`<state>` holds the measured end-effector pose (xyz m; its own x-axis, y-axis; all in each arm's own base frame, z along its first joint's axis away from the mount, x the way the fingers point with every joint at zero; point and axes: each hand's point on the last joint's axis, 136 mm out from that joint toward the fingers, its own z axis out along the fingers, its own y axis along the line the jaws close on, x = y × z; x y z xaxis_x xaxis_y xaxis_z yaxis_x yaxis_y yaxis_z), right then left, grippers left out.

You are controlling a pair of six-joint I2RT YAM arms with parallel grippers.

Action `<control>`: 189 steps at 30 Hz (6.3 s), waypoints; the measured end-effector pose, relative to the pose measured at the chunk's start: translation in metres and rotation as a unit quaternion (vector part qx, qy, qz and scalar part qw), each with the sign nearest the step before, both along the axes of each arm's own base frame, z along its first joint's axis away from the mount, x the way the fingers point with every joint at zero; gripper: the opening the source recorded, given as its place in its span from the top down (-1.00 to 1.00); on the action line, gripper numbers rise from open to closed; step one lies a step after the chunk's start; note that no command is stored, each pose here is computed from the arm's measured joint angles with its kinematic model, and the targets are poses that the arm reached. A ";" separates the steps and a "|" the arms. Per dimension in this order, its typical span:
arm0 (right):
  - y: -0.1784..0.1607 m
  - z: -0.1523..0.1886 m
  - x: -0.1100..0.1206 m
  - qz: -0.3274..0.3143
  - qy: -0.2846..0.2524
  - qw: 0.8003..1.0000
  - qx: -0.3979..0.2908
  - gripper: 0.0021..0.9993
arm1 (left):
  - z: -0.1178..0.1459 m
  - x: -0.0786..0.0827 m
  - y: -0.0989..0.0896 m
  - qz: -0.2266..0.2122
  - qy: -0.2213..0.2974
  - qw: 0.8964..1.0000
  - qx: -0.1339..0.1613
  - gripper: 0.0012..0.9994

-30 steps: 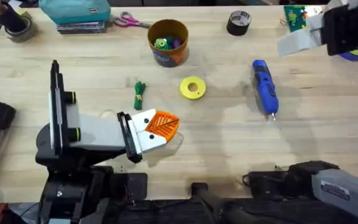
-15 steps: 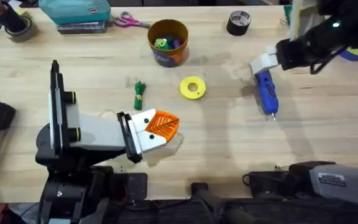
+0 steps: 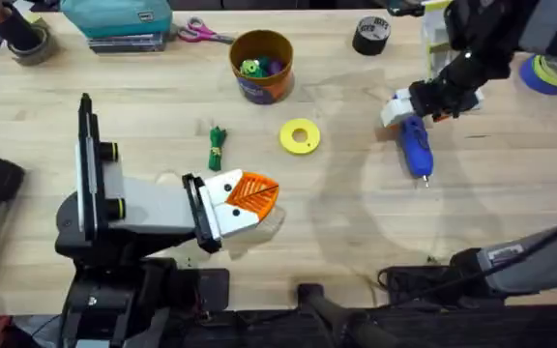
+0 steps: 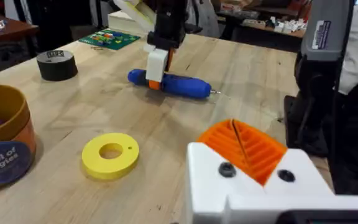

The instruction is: Pick up the gripper from the table and insert it into the empty holder that is missing its gripper. Then pick up a screw, insert it into the mounting hole, and use the screwdriver to tighten it. Finally, clean up the table by picking up the vegetable and placing it into the bucket.

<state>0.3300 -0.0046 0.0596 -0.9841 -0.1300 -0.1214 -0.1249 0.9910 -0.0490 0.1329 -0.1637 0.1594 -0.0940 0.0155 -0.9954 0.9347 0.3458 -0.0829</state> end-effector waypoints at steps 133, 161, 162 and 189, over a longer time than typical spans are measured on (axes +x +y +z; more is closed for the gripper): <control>0.314 0.429 -0.130 0.489 -0.478 0.468 0.559 0.96 | 0.000 0.000 0.000 0.000 0.000 1.000 0.000 0.98; 0.337 0.378 -0.173 0.549 -0.449 0.407 0.576 0.96 | 0.000 0.000 0.000 0.000 0.000 1.000 0.000 0.98; 0.337 0.375 -0.174 0.549 -0.451 0.404 0.576 0.96 | 0.000 0.000 0.000 -0.001 0.000 1.000 0.000 0.98; 0.349 0.352 -0.180 0.543 -0.424 0.415 0.595 0.96 | 0.000 0.000 0.000 -0.001 0.000 1.000 0.000 0.98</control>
<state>0.1502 0.3440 0.4118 0.0372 0.2067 -0.9777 -0.9668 -0.2400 -0.0875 0.1327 -0.1638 0.1594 -0.0945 0.0154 -0.9954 0.9350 0.3447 -0.0834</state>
